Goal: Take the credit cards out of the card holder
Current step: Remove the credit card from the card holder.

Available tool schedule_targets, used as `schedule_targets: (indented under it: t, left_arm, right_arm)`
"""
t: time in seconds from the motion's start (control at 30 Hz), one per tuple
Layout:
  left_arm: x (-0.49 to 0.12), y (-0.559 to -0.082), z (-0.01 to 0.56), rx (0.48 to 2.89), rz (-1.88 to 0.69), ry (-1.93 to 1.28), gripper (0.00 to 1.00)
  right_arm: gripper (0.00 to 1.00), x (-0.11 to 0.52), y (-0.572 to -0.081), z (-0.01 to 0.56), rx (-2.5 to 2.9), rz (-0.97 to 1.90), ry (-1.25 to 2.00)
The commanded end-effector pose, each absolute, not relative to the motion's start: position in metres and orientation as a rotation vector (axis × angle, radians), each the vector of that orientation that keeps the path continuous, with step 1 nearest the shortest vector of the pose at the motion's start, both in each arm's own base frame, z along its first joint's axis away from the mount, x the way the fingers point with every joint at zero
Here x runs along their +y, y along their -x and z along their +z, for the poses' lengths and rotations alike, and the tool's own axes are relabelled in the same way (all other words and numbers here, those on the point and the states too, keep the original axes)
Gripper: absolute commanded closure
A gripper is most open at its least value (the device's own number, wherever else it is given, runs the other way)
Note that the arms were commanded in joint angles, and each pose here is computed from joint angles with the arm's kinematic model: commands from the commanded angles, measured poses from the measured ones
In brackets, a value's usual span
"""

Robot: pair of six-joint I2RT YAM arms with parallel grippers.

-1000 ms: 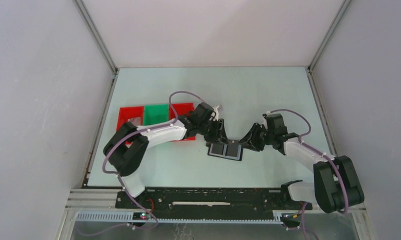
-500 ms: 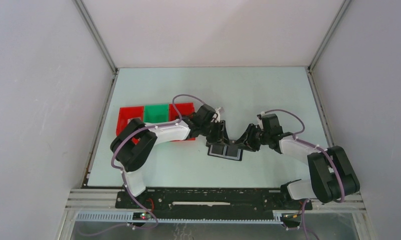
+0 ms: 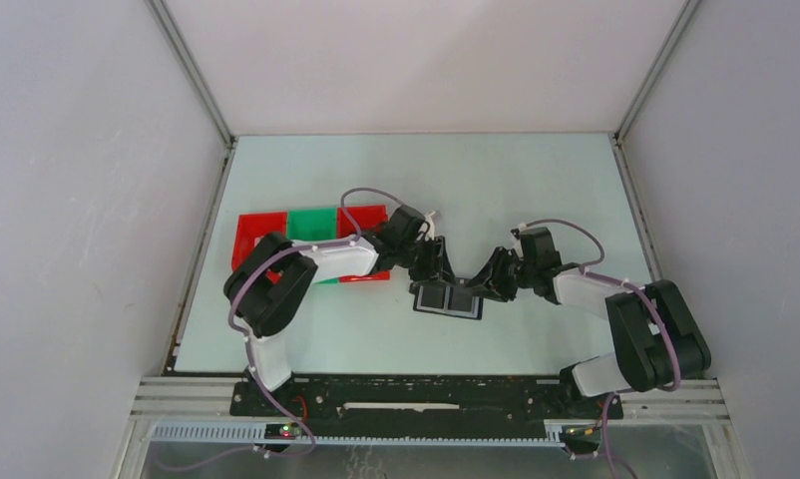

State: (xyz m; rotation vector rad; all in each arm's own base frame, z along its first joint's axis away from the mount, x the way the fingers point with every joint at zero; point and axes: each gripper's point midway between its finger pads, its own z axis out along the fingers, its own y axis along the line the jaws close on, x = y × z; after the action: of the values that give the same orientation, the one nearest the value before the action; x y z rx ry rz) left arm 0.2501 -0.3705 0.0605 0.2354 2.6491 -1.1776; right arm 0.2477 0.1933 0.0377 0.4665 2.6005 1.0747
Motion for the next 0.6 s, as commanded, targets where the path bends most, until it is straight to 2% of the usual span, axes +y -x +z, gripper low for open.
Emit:
schedule_targets:
  t: [0.0, 0.57]
  left_arm:
    - [-0.373, -0.255, 0.058, 2.633, -1.225, -0.263, 0.57]
    - [-0.363, -0.247, 0.023, 2.69, -1.185, -0.251, 0.62]
  right_arm:
    - [0.57, 0.193, -0.253, 0.029, 2.596, 1.052, -0.485]
    - [0.58, 0.183, -0.252, 0.017, 2.614, 1.039, -0.538]
